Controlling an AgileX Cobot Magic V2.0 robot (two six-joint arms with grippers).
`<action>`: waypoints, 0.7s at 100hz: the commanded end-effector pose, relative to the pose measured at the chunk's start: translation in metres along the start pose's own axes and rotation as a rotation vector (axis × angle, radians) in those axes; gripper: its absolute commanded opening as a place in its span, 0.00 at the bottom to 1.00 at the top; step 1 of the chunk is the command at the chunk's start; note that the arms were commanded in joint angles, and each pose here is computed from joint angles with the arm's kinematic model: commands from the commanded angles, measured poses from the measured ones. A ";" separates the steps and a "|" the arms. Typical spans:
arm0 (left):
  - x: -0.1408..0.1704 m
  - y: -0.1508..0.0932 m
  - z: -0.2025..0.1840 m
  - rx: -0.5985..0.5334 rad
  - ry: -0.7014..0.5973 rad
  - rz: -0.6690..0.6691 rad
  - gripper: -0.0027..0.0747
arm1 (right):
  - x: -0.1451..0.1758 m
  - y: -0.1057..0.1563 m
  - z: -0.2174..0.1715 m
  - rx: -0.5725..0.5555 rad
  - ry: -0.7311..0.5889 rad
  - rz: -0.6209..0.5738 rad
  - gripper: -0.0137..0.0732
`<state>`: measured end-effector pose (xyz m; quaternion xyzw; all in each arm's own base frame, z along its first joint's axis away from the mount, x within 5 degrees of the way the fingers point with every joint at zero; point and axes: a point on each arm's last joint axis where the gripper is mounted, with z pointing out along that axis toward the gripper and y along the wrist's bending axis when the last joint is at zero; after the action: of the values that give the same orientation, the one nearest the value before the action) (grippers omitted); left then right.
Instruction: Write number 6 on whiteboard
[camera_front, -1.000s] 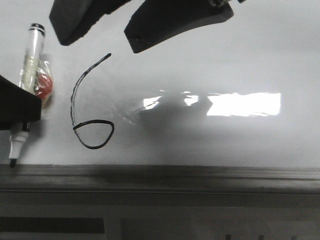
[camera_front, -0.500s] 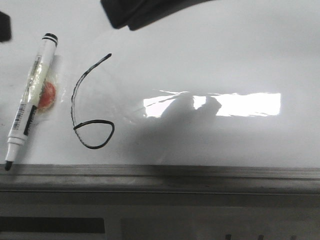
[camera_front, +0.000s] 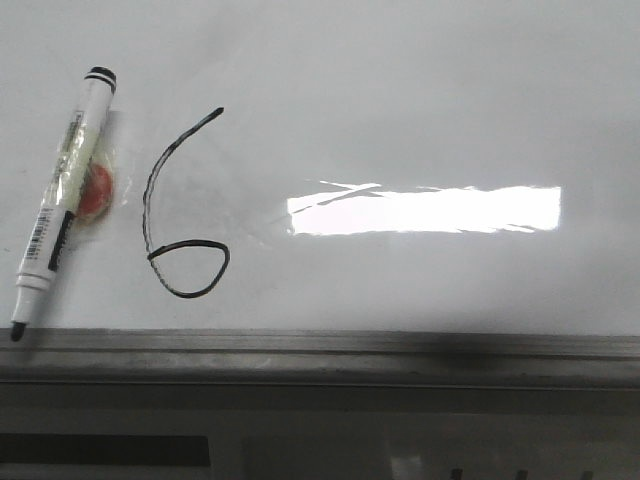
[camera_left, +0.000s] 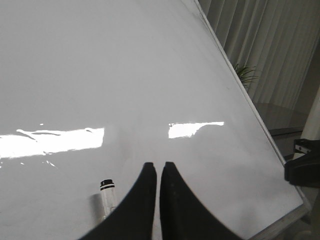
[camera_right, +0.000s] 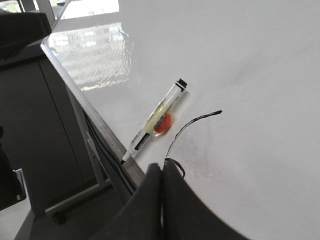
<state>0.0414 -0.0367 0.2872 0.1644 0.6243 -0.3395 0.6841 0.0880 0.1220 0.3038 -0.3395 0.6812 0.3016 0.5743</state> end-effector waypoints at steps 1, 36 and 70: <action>-0.005 0.000 -0.008 0.001 -0.079 0.062 0.01 | -0.006 0.000 -0.018 0.000 -0.170 -0.035 0.08; 0.014 0.003 -0.012 0.000 0.000 0.070 0.01 | 0.039 -0.001 -0.055 -0.001 -0.230 -0.042 0.08; 0.014 0.003 -0.012 0.000 0.000 0.070 0.01 | 0.039 -0.001 -0.058 -0.001 -0.235 -0.042 0.08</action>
<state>0.0348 -0.0328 0.2564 0.2017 0.6473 -0.3071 0.6678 0.0511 0.0708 0.2592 -0.3246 0.6361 0.3190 0.6231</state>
